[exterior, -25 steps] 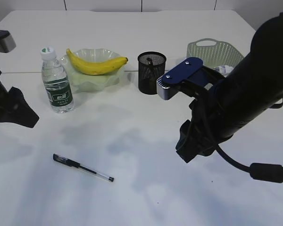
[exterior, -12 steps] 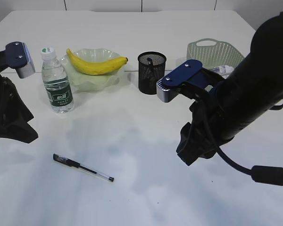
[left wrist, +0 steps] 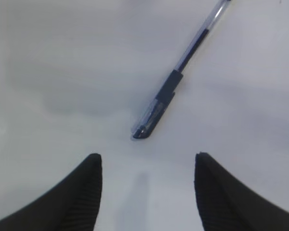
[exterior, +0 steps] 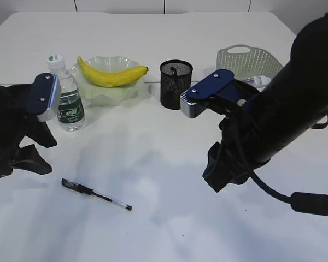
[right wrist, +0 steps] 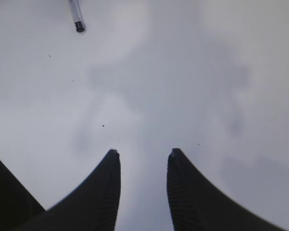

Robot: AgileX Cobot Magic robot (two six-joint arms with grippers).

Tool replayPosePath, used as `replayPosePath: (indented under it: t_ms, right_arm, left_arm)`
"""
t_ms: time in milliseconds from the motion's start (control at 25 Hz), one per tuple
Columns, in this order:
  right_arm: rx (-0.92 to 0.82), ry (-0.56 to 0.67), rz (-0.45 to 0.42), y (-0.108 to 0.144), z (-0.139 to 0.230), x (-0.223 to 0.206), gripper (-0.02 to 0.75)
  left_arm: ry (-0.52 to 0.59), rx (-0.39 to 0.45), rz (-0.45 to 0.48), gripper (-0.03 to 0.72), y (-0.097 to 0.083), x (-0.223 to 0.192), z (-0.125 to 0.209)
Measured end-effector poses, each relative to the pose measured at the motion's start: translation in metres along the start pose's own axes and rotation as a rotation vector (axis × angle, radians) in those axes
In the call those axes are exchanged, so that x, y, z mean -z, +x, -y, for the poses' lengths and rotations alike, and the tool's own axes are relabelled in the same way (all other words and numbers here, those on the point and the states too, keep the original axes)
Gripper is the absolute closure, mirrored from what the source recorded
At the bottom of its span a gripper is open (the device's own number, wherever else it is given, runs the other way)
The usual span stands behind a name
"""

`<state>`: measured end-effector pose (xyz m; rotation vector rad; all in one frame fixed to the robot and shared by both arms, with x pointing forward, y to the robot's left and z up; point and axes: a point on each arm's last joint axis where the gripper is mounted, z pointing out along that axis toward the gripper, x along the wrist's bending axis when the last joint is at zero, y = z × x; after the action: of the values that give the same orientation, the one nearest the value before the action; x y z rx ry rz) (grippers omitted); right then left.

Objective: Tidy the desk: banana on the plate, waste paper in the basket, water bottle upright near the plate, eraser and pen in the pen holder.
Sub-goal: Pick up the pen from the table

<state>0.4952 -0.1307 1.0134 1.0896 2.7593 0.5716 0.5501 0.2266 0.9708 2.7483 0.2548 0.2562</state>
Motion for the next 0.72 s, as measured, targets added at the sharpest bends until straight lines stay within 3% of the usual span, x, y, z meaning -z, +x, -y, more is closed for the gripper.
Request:
replayPosePath:
  t_ms: [240, 720]
  right_arm:
    - [0.002, 0.0, 0.0, 0.0, 0.0, 0.0, 0.489]
    - [0.004, 0.004, -0.002, 0.0, 0.0, 0.0, 0.489]
  left_arm:
    - [0.015, -0.162, -0.011, 0.268, 0.001, -0.022, -0.009]
    - [0.036, -0.151, 0.038, 0.287, 0.002, -0.049, -0.003]
